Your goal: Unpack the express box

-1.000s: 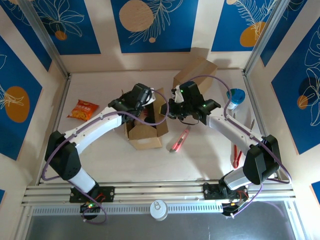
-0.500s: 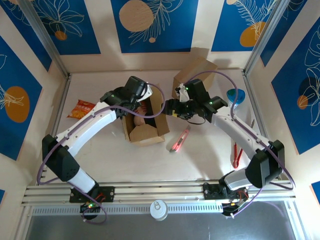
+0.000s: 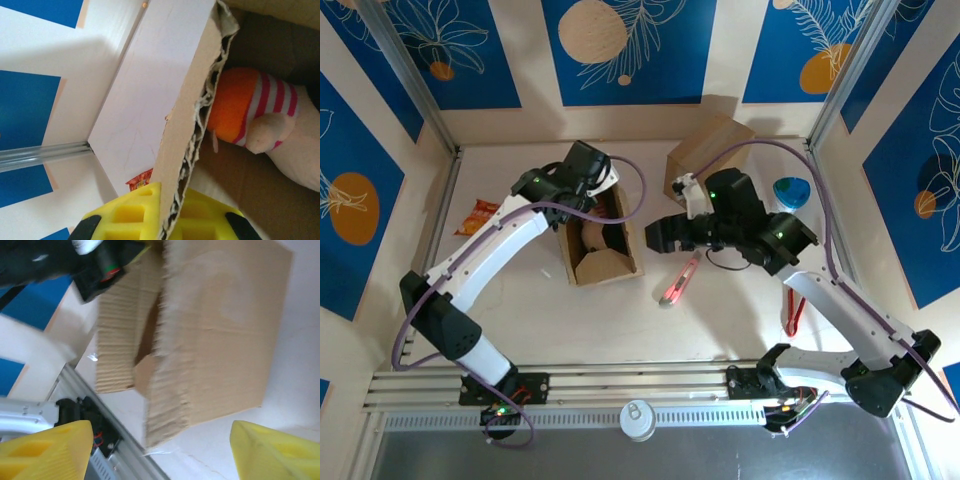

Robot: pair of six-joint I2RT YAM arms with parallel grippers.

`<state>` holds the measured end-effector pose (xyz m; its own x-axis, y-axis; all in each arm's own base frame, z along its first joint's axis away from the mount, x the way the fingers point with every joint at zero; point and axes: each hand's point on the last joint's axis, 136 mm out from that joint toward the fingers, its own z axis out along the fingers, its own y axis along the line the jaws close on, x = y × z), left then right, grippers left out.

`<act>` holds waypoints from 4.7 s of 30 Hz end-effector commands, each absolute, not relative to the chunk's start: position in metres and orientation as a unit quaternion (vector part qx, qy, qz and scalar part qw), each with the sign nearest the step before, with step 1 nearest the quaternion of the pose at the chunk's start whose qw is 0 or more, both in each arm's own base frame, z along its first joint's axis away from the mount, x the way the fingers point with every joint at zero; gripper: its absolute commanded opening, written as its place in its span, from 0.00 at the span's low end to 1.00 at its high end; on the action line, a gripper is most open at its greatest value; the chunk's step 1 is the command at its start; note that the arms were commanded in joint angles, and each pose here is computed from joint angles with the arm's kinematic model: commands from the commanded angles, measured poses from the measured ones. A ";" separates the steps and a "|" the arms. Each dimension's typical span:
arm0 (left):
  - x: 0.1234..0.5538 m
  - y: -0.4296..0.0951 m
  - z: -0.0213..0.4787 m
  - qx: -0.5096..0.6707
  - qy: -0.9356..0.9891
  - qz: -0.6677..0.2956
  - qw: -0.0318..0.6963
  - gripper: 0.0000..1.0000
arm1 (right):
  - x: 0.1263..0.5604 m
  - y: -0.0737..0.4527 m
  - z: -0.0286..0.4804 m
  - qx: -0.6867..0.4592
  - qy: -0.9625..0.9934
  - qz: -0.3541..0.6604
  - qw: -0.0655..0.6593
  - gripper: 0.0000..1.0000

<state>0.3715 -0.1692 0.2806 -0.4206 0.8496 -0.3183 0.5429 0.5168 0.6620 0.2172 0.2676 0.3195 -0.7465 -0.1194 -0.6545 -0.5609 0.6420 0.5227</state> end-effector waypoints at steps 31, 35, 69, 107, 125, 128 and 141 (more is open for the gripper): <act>0.347 -0.167 0.284 0.416 0.849 0.178 0.272 0.00 | 0.202 0.422 0.279 -0.359 0.742 0.161 0.543 0.00; 0.348 -0.164 0.284 0.407 0.852 0.185 0.271 0.00 | 0.196 0.424 0.267 -0.368 0.741 0.170 0.536 0.00; 0.343 -0.154 0.279 0.351 0.882 0.178 0.257 0.00 | 0.230 0.416 0.257 -0.298 0.776 0.125 0.542 0.00; 0.334 -0.162 0.292 0.354 0.885 0.136 0.271 0.00 | 0.299 0.391 0.180 -0.242 0.827 0.089 0.500 0.00; 0.333 -0.164 0.295 0.342 0.892 0.124 0.270 0.00 | 0.284 0.396 0.191 -0.302 0.806 0.112 0.497 0.00; 0.330 -0.165 0.296 0.343 0.892 0.115 0.269 0.00 | 0.294 0.401 0.184 -0.298 0.816 0.094 0.486 0.00; 0.324 -0.167 0.296 0.347 0.893 0.100 0.269 0.00 | 0.335 0.398 0.146 -0.248 0.871 0.067 0.418 0.60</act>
<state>0.3417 -0.1552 0.2811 -0.6423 0.6753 -0.3624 0.5322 0.7333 0.4232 0.3217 0.4057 0.1665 -0.4517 -0.3879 -0.8034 -0.5197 0.8464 -0.1164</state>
